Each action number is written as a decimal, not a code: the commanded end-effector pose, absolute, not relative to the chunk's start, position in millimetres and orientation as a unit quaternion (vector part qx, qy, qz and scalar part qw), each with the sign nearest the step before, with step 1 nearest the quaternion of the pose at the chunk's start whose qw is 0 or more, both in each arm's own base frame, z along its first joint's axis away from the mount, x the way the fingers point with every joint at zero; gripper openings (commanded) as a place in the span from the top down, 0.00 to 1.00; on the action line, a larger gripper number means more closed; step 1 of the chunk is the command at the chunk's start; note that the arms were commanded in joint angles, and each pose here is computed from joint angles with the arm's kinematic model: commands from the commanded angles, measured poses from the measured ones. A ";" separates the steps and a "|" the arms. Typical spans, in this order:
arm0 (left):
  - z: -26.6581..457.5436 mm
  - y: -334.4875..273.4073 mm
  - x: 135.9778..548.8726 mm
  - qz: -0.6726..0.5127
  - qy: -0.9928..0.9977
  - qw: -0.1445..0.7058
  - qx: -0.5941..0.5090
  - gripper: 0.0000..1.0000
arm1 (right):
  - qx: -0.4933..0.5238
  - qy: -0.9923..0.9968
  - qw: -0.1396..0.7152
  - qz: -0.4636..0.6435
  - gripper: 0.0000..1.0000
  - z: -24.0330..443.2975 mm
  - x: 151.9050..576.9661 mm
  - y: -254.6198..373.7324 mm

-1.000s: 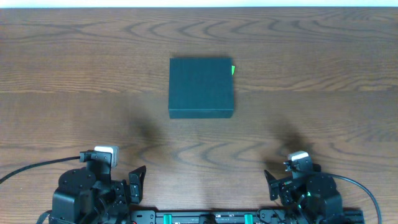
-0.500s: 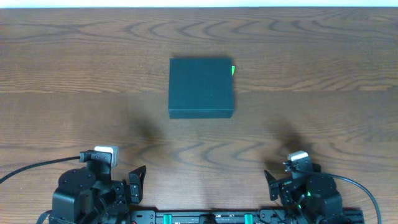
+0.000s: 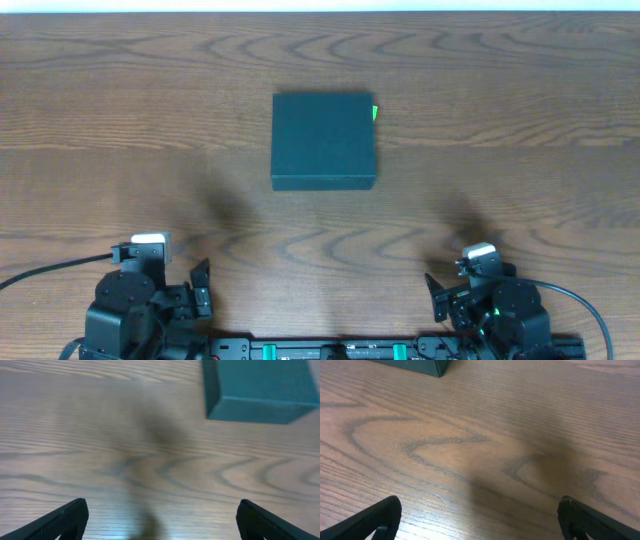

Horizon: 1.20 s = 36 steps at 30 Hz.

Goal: Pack container

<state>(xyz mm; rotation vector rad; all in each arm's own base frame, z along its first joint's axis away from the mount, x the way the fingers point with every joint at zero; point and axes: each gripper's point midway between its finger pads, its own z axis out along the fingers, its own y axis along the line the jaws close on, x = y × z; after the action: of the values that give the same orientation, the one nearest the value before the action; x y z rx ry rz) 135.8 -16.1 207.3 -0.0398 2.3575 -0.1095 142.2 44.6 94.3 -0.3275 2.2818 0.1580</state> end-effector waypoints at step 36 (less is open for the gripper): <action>75.1 -22.8 137.0 -0.032 0.925 0.375 0.054 0.05 | -0.132 0.903 0.404 0.060 0.01 92.6 141.7 43.8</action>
<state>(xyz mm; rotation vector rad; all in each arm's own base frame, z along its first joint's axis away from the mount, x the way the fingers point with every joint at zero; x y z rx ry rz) 142.4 -22.7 90.4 0.1077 2.3201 -0.0917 142.3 44.5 94.2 -0.3270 2.2814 0.1574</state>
